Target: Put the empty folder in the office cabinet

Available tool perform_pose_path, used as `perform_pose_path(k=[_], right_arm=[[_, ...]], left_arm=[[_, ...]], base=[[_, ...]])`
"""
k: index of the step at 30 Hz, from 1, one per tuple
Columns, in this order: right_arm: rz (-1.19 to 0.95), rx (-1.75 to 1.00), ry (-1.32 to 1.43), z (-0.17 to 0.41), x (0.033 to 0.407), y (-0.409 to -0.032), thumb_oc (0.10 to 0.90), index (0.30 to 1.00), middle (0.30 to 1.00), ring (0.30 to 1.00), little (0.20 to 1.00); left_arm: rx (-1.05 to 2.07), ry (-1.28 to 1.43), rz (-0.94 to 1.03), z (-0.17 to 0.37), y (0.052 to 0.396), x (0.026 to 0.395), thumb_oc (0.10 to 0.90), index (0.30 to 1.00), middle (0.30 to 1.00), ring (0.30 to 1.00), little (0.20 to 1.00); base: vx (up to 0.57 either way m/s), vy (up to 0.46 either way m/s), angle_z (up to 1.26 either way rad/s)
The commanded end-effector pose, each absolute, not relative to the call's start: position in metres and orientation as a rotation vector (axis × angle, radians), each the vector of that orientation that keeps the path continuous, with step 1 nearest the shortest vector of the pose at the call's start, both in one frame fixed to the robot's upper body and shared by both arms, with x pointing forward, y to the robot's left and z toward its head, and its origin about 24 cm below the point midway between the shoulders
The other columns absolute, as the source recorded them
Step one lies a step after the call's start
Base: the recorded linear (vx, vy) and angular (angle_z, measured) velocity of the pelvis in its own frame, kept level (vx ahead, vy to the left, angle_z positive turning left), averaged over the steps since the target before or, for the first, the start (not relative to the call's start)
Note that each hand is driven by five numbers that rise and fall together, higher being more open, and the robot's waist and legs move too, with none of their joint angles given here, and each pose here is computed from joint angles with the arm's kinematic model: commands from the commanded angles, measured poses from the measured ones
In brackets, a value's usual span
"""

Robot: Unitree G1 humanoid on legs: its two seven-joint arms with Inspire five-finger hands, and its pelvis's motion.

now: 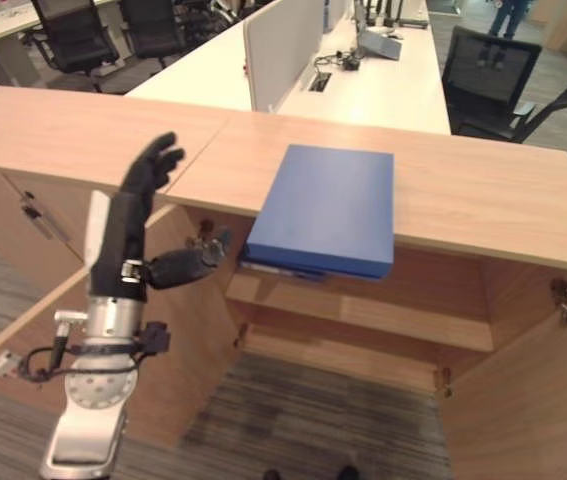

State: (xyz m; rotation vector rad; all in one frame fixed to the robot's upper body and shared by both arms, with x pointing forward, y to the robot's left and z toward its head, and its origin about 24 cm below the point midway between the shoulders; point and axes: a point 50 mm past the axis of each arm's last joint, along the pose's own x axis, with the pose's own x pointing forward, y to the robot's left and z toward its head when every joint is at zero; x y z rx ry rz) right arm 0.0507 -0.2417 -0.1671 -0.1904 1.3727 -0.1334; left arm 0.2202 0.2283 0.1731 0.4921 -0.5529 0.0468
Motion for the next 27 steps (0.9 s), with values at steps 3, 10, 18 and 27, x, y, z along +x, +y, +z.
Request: perform_pose_path(k=[3,10,18,27], right_arm=[[-0.018,-0.217,1.338,-0.168,0.071,-0.226,0.800,0.900,0.900,0.900,0.900],[-0.010,-0.228,1.331,-0.168,0.074,-0.225,0.800,0.900,0.900,0.900,0.900],[0.011,-0.231,1.345,-0.170,0.067,-0.222,0.800,0.900,0.900,0.900,0.900],[0.015,-0.250,1.337,-0.169,0.067,-0.222,0.800,0.900,0.900,0.900,0.900]], left_arm=[[0.491,-0.830,-0.121,0.218,0.200,0.200,0.800,0.900,0.900,0.900,0.900],[0.543,-0.864,-0.222,0.224,0.185,0.205,0.800,0.900,0.900,0.900,0.900],[0.484,-0.779,-0.405,0.212,0.162,0.217,0.800,0.900,0.900,0.900,0.900],[0.904,-0.867,-0.390,0.217,0.148,0.234,0.800,0.900,0.900,0.900,0.900]], base=[[0.00,0.000,0.00],[0.00,-0.002,-0.01],[0.00,0.005,-0.05],[0.00,0.001,-0.07]])
